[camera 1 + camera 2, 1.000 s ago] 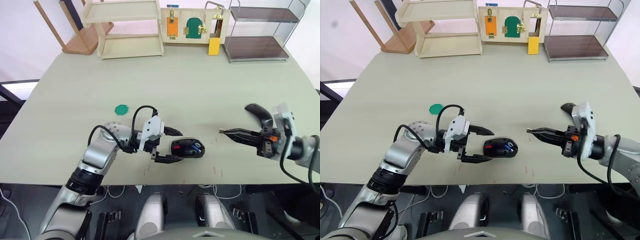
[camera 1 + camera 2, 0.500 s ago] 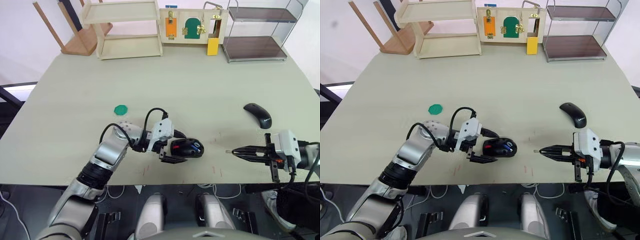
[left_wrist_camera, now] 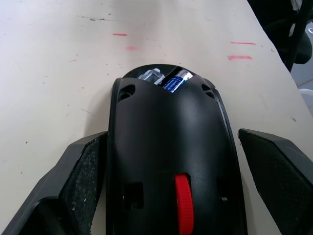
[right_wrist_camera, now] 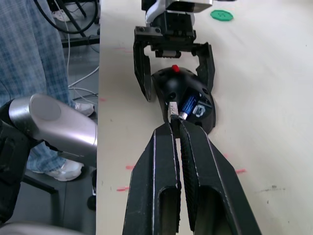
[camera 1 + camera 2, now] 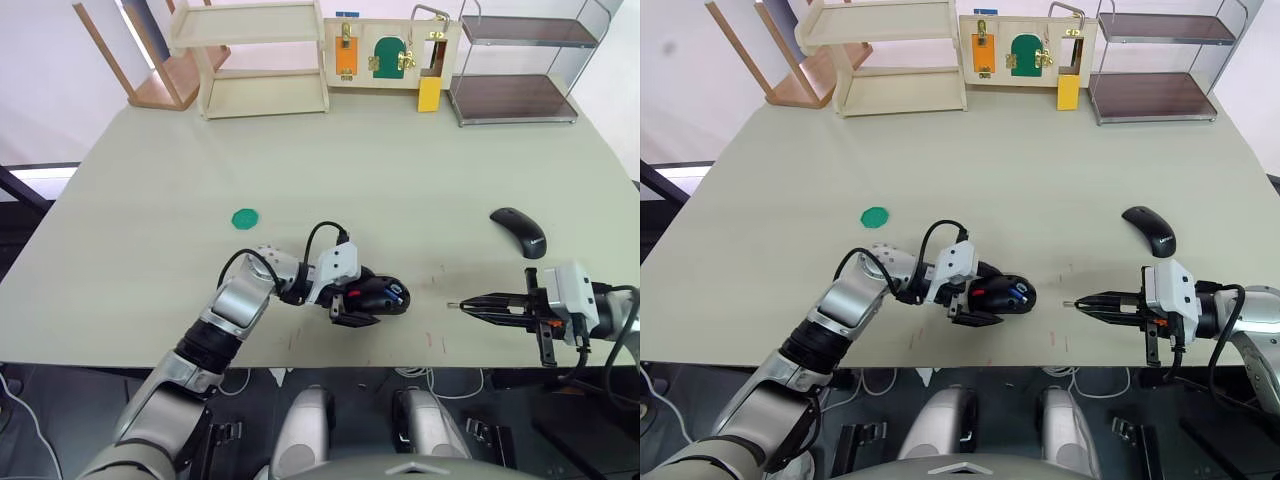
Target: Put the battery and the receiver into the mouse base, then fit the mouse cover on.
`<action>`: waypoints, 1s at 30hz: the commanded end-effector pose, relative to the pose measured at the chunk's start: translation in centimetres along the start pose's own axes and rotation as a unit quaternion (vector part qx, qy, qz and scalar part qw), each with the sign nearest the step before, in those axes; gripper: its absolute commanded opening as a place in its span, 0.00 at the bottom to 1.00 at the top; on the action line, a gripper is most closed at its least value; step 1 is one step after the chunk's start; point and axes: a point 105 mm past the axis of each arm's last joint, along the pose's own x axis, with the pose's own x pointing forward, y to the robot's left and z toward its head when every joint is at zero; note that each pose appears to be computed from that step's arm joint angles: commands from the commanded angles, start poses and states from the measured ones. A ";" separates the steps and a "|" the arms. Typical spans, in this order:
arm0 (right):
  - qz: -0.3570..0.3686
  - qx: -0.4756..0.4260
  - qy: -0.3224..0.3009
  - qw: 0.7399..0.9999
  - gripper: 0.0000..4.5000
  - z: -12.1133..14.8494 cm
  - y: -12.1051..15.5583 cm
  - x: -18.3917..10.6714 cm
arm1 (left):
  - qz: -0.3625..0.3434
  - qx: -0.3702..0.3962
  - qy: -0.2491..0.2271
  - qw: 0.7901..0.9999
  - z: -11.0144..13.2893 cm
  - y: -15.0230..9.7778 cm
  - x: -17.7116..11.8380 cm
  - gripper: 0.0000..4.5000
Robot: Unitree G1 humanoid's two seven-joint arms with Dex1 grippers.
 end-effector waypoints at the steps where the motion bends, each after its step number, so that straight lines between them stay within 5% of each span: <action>1: -0.004 -0.018 -0.013 1.000 0.00 1.1 -0.2 0.1 | 0.009 0.010 0.002 1.000 0.2 0.4 0.3 0.99; 6: -0.022 0.004 -0.002 1.000 0.00 1.0 -0.7 0.3 | 0.013 0.007 -0.001 1.000 0.0 0.4 0.6 0.99; 11: -0.033 0.038 0.010 0.999 0.00 1.6 -1.1 1.0 | 0.012 0.007 -0.001 1.000 -0.2 0.3 0.6 0.65; 15: -0.049 0.062 0.001 0.997 0.00 2.5 -1.7 1.4 | 0.013 0.015 -0.007 1.000 0.1 0.4 0.8 0.65; 30: -0.055 0.155 0.179 0.970 0.00 3.0 -3.1 2.0 | -0.007 0.035 -0.017 0.999 1.6 0.8 2.1 0.65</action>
